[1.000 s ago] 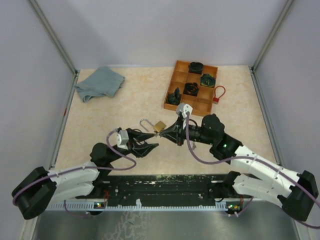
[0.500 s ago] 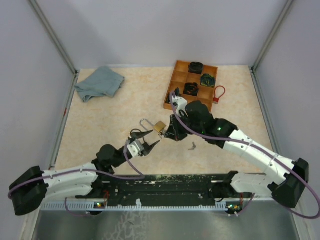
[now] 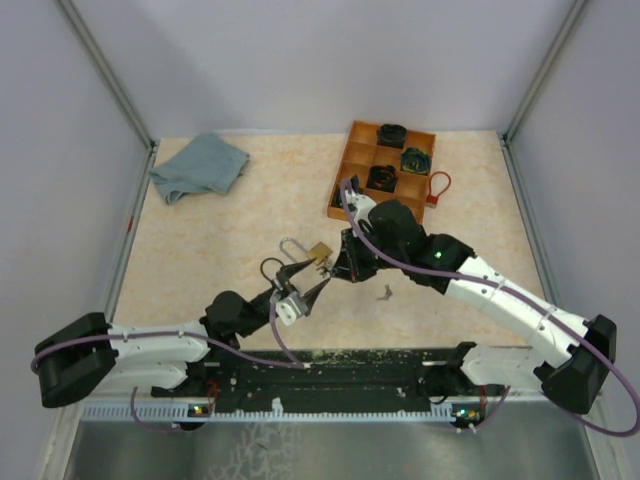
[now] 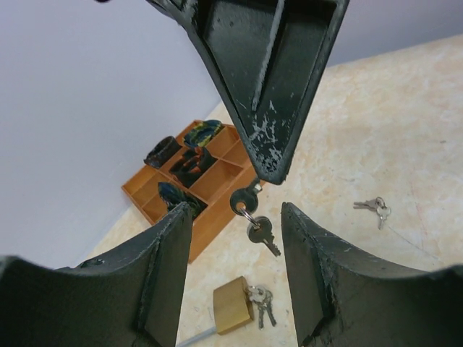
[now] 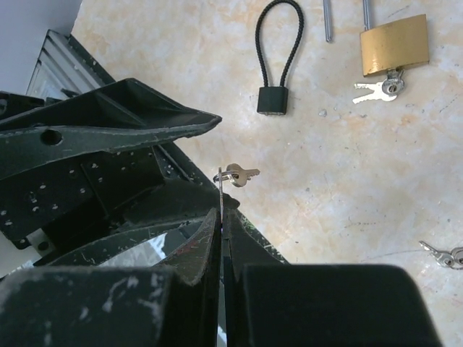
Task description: Unlock with the key
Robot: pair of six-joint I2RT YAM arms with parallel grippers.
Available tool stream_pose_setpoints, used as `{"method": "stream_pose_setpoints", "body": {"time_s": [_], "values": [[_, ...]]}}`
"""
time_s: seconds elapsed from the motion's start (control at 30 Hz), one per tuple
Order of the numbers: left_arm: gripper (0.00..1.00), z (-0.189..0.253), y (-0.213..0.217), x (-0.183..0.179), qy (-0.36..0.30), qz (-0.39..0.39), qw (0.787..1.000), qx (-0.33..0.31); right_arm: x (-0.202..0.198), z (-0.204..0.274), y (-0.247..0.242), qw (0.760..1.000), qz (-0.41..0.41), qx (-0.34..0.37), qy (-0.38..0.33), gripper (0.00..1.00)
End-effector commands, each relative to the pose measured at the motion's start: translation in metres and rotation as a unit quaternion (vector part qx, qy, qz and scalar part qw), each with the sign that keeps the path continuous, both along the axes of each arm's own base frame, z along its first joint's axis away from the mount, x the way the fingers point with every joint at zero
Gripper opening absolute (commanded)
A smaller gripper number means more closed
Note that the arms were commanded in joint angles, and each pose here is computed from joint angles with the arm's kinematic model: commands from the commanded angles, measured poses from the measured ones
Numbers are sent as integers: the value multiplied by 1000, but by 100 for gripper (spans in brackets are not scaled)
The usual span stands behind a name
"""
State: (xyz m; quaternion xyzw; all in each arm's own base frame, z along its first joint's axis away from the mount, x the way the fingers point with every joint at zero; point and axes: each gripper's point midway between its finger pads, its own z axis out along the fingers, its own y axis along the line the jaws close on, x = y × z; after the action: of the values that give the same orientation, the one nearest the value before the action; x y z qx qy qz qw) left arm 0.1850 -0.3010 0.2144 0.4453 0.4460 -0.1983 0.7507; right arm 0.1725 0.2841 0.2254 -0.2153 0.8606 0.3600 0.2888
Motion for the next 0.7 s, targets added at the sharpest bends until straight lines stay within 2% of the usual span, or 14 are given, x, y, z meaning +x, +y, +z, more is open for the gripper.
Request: {"method": "stream_pose_setpoints", "body": {"time_s": [0.0, 0.13, 0.33, 0.43, 0.67], "values": [[59, 32, -1, 2, -34, 10, 999, -32, 5, 19, 5, 1000, -9, 22, -14, 0], [56, 28, -9, 1, -33, 1, 999, -19, 4, 19, 6, 1000, -6, 27, -15, 0], [47, 23, -13, 2, -34, 3, 999, -4, 3, 21, 7, 999, -7, 33, -13, 0], [46, 16, -13, 3, -34, 10, 999, 15, 3, 22, 6, 999, -10, 34, -14, 0], [36, 6, -17, 3, -41, 16, 998, 50, 3, 20, 8, 999, -8, 34, -9, 0]]}}
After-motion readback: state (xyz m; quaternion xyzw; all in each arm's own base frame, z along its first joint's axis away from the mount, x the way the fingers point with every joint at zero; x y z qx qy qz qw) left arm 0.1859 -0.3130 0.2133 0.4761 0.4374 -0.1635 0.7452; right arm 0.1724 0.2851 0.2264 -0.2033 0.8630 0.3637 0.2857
